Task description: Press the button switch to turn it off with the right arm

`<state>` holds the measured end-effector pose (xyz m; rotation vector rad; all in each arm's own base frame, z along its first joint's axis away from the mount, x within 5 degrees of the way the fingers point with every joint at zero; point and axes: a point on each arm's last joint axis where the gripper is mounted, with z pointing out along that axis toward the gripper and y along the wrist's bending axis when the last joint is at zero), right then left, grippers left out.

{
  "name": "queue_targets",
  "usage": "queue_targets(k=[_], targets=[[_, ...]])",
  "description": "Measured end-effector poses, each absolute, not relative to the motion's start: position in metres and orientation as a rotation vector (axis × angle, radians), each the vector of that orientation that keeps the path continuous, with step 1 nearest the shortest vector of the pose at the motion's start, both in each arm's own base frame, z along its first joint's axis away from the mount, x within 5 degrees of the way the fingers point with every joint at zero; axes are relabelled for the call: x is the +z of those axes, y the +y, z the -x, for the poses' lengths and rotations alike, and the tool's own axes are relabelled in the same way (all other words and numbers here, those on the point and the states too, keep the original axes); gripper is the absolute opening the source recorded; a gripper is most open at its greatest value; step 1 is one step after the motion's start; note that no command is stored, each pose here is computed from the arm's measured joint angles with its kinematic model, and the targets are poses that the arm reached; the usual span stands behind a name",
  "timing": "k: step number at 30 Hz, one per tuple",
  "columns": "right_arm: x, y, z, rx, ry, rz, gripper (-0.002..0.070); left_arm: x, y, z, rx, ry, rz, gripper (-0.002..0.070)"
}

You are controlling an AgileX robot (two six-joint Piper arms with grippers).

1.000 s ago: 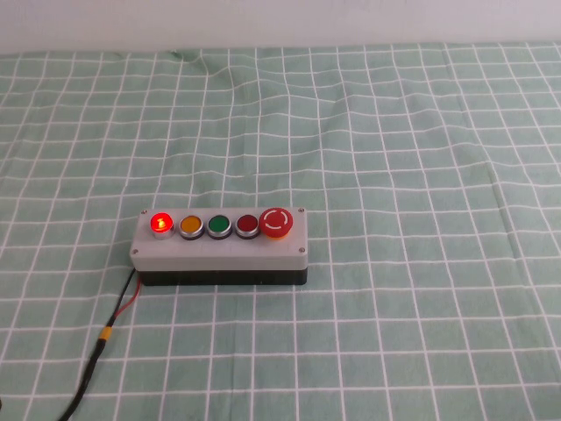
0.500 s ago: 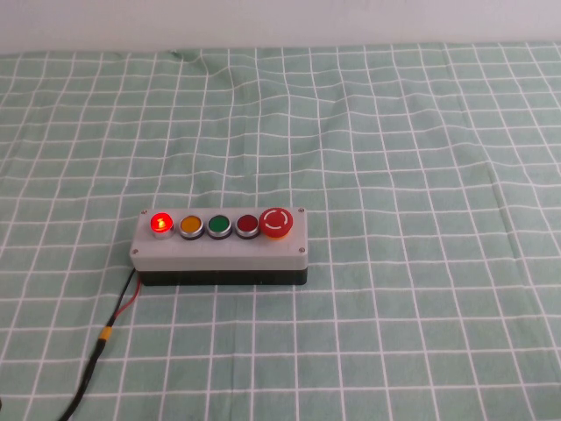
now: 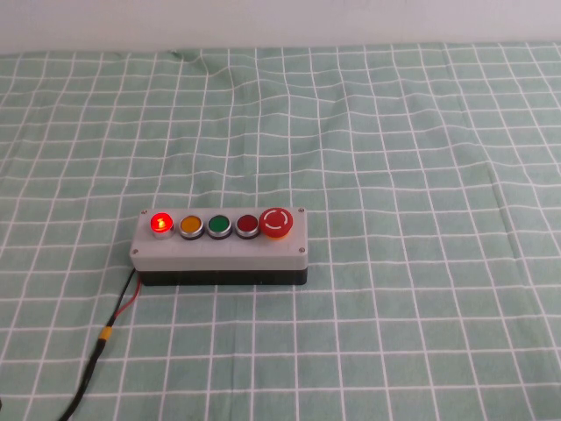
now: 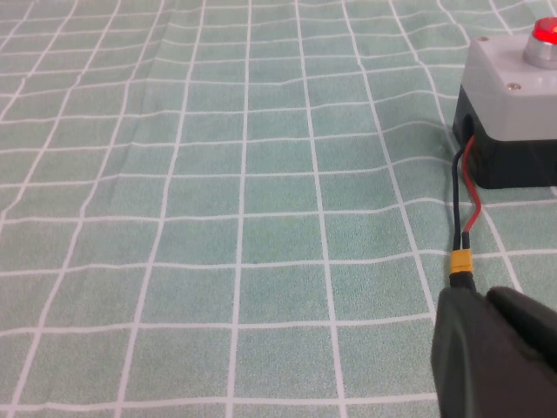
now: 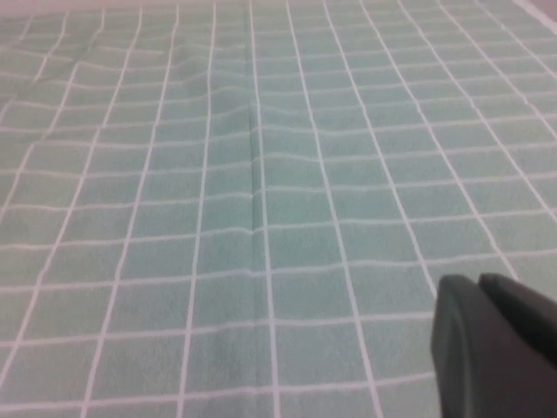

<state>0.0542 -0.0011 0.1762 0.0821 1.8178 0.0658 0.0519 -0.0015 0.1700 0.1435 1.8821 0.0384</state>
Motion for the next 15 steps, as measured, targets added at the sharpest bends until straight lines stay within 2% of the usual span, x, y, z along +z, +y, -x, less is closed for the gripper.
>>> queue_targets(k=[15], targets=[[0.212, 0.003, -0.056, 0.076, 1.422, 0.005, -0.0016, 0.170, -0.002, -0.052, 0.038, 1.882, -0.144, -0.0004]])
